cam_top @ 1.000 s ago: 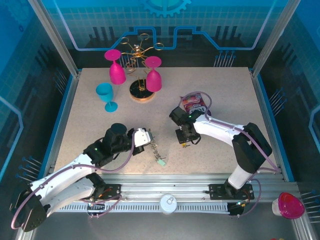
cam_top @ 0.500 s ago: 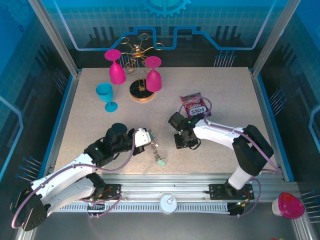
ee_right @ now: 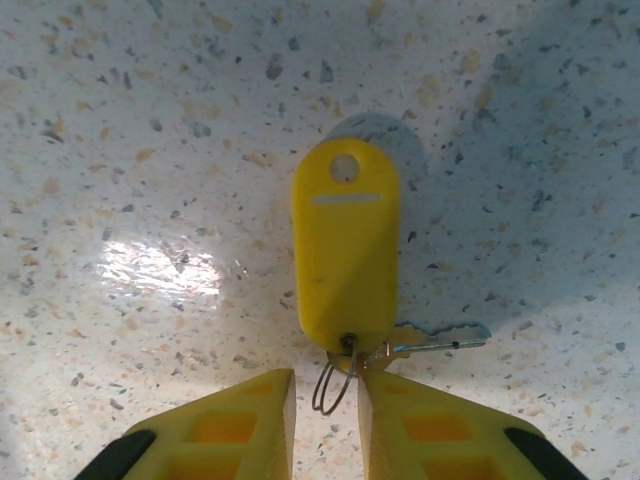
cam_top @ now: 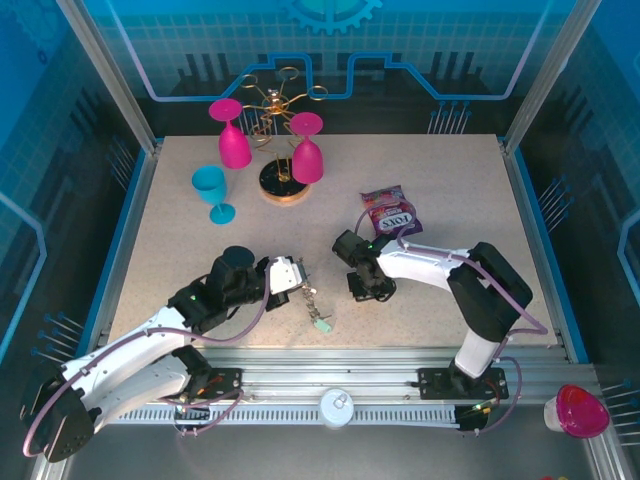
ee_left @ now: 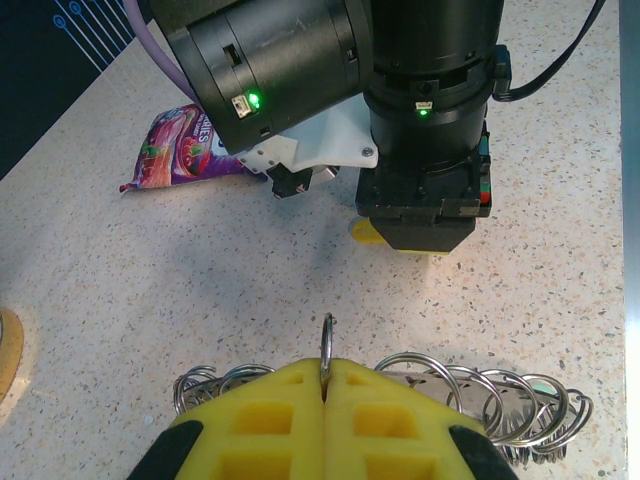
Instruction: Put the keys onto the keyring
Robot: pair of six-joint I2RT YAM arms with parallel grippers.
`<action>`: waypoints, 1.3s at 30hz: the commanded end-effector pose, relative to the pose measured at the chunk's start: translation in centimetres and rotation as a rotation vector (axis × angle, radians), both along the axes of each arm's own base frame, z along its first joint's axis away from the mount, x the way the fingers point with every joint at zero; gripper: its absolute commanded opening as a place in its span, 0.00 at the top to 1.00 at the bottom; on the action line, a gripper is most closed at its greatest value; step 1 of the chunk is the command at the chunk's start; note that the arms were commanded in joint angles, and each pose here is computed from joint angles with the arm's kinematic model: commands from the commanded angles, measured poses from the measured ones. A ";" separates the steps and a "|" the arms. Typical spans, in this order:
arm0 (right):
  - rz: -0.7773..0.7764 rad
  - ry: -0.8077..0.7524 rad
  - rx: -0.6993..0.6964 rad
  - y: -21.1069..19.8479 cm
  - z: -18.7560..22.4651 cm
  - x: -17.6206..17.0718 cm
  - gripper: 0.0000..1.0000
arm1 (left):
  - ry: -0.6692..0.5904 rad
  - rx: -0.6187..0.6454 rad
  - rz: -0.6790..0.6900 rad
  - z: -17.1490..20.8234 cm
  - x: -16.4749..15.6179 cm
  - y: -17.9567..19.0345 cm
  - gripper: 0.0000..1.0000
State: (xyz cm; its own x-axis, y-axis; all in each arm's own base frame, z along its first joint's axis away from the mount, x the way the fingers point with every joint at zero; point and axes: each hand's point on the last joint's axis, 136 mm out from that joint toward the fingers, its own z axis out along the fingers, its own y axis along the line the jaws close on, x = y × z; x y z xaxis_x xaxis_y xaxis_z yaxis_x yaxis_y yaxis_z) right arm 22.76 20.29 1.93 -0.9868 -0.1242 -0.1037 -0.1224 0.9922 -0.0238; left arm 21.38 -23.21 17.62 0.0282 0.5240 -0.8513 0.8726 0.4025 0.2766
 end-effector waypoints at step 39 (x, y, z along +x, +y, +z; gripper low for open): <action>0.644 -0.434 0.395 4.7 11.3 1.2 1.00 | -0.057 -0.073 -0.076 1.7 -0.1 -1.6 1.00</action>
